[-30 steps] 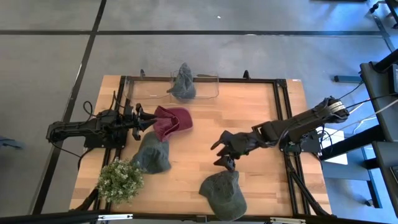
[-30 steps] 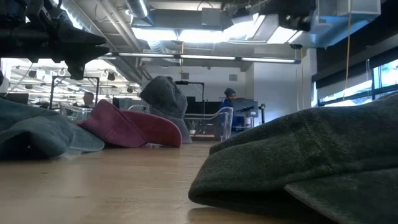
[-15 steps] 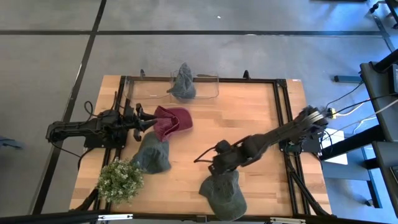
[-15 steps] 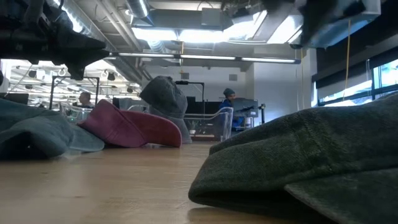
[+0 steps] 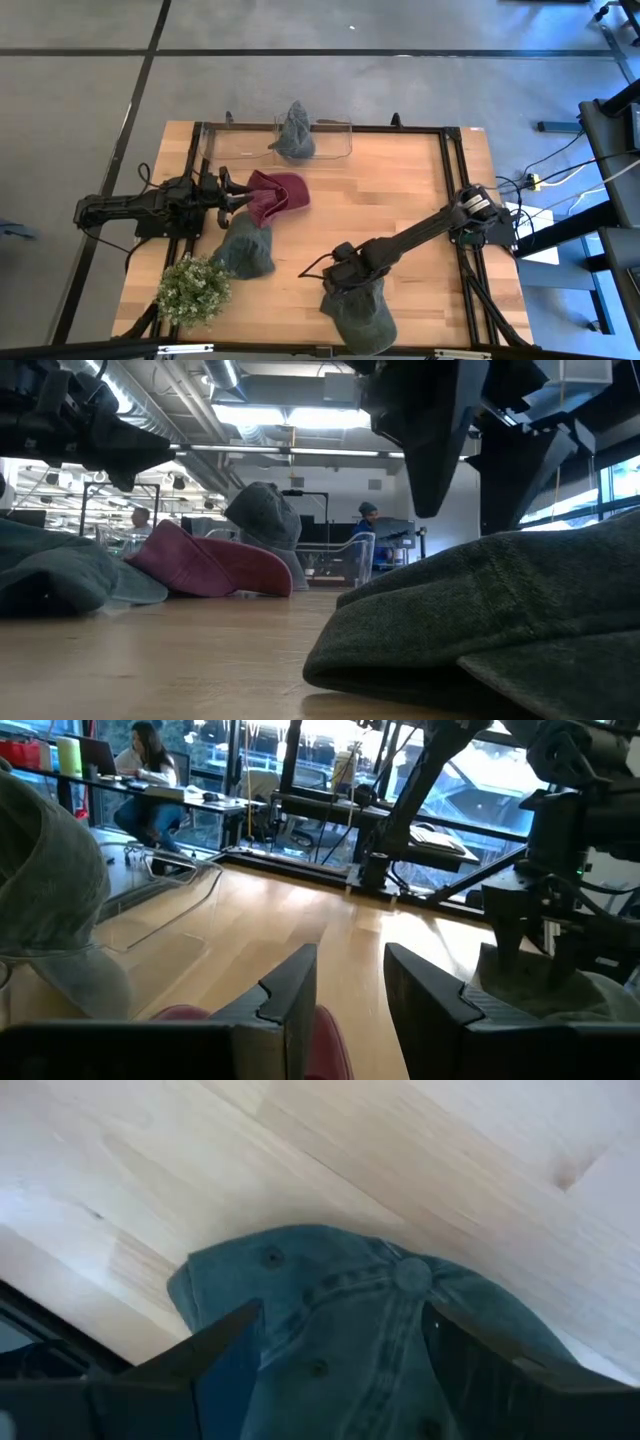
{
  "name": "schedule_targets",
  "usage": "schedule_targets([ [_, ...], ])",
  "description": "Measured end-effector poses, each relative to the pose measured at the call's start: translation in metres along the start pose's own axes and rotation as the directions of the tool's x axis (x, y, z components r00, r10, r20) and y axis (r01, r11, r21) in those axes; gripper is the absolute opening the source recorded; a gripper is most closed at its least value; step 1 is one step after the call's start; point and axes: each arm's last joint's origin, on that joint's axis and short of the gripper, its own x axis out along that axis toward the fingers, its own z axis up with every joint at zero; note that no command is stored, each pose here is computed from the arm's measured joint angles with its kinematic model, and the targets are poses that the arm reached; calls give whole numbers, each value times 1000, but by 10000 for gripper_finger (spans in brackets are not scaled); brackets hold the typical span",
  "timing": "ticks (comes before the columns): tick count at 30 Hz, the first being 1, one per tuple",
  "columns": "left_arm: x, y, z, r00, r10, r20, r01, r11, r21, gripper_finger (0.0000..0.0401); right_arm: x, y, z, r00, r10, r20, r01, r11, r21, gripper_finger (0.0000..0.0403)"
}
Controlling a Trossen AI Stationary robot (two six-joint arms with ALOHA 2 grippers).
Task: Pick and place caps into container
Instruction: Put the bottom blue cap into the right transparent container
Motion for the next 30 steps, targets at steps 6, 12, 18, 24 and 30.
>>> schedule_targets([
  [6,0,0,0,1000,0,0,0,999,48,116,1,-2,0,1000,-27,-4,27,1000,11,272],
  [12,0,0,0,1000,0,0,0,997,81,116,7,-8,1,995,-95,-12,96,994,56,272],
  [18,0,0,0,1000,3,-2,-2,994,111,116,26,-7,0,991,-119,-57,123,990,66,271],
  [24,1,0,-1,1000,6,-10,-5,994,112,116,55,-10,0,976,-181,-122,196,973,120,271],
  [30,1,0,-1,1000,10,-9,-9,994,112,116,69,-12,0,968,-215,-133,233,962,140,236],
])
